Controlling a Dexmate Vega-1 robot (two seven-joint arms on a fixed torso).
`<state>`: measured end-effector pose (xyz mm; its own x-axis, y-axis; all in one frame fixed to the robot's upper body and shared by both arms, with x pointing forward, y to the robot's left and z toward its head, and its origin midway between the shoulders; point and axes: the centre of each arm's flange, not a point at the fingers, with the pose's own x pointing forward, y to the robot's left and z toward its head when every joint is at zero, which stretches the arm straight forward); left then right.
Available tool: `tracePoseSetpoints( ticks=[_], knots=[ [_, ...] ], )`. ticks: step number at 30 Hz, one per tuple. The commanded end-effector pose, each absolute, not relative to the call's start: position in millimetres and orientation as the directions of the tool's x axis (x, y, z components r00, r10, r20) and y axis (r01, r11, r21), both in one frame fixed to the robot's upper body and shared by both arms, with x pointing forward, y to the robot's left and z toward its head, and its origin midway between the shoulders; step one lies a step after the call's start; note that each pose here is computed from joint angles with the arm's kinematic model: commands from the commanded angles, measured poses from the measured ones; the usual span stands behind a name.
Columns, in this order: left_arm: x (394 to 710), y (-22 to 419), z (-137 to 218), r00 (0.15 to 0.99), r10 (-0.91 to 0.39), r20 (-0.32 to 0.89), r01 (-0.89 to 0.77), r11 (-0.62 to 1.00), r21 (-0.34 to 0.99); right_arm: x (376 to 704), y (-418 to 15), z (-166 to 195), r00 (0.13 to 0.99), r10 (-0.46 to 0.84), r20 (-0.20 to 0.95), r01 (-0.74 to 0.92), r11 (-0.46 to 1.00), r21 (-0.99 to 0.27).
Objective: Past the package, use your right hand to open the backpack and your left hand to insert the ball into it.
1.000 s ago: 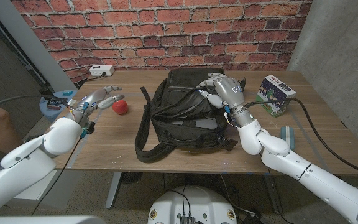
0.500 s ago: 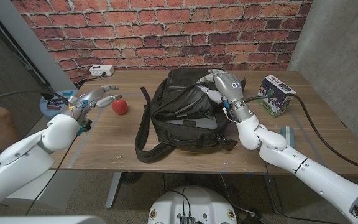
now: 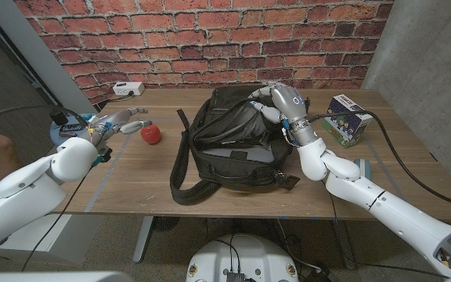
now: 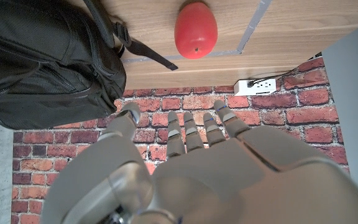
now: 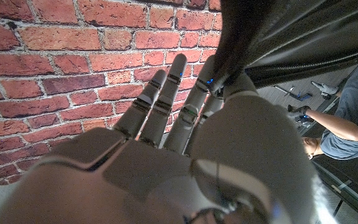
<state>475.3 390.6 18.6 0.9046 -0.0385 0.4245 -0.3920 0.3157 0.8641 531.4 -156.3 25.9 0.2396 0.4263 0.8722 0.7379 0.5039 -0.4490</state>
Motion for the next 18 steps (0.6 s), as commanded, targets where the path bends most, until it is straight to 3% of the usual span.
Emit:
tracePoseSetpoints(
  ticks=[1, 18],
  knots=[
    [481, 391, 26, 0.931, -0.042, 0.362, -0.342, 0.245, 0.907, 536, -158, 36, 0.238, 0.416, 0.878, 0.736, 0.513, -0.442],
    [493, 383, 36, 0.947, -0.051, 0.317, -0.305, 0.165, 0.938, 542, -158, 50, 0.240, 0.390, 0.889, 0.726, 0.536, -0.431]
  ],
)
